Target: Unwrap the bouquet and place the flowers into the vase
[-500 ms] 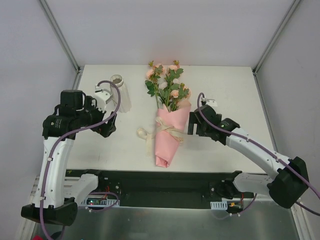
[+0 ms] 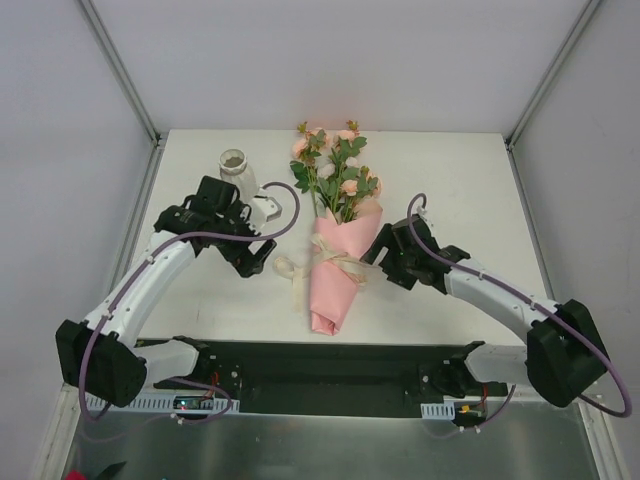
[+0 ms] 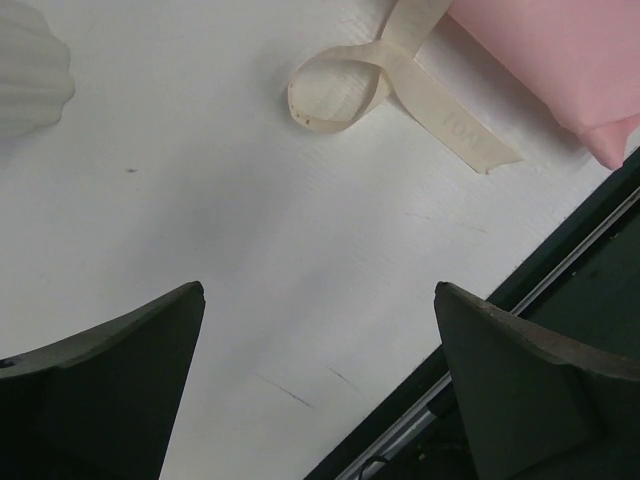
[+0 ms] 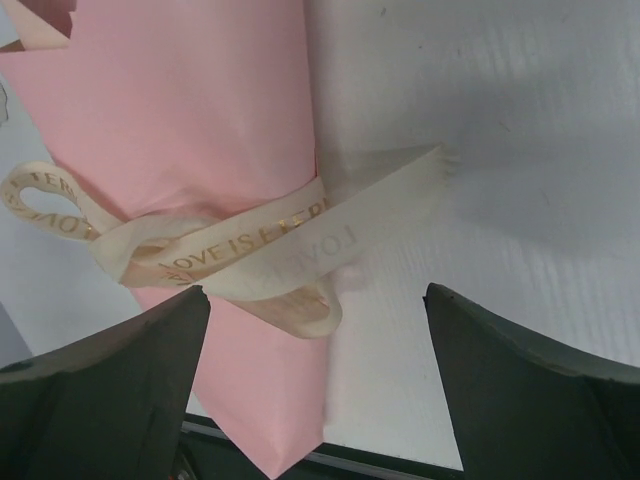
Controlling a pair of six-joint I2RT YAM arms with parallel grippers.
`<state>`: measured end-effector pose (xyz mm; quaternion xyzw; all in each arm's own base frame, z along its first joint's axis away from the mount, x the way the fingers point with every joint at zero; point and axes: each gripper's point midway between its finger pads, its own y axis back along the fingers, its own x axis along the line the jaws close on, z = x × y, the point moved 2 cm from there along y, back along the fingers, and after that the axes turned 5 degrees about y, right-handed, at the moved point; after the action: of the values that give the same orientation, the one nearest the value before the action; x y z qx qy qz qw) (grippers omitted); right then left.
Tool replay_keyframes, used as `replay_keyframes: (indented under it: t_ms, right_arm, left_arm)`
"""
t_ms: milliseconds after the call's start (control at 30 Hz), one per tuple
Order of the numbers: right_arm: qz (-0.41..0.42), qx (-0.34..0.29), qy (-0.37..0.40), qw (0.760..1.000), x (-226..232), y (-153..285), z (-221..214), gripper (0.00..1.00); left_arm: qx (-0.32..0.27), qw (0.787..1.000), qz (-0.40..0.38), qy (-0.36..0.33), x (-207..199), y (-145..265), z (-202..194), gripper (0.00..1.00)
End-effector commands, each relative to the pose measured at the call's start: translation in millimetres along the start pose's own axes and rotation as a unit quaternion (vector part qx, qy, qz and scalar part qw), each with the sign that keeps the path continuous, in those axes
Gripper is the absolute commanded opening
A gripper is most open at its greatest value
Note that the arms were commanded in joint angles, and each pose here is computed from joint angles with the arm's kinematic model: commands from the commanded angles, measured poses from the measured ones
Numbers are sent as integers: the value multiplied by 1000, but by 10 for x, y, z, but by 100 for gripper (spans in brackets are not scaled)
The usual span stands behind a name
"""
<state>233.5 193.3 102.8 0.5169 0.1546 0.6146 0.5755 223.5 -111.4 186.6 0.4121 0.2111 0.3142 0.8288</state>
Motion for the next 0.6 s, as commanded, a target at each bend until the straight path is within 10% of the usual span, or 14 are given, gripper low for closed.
replay_keyframes:
  t_ms: [0, 300, 567]
  right_arm:
    - [36, 30, -93, 995, 153, -147, -63, 92]
    - [13, 35, -155, 987, 34, -410, -142, 74]
    - [-8, 8, -169, 986, -62, -490, -92, 40]
  left_arm:
    - [-11, 998, 0, -69, -7, -321, 153, 99]
    - [28, 995, -22, -92, -116, -945, 198, 99]
    - [30, 995, -13, -95, -87, -1265, 244, 99]
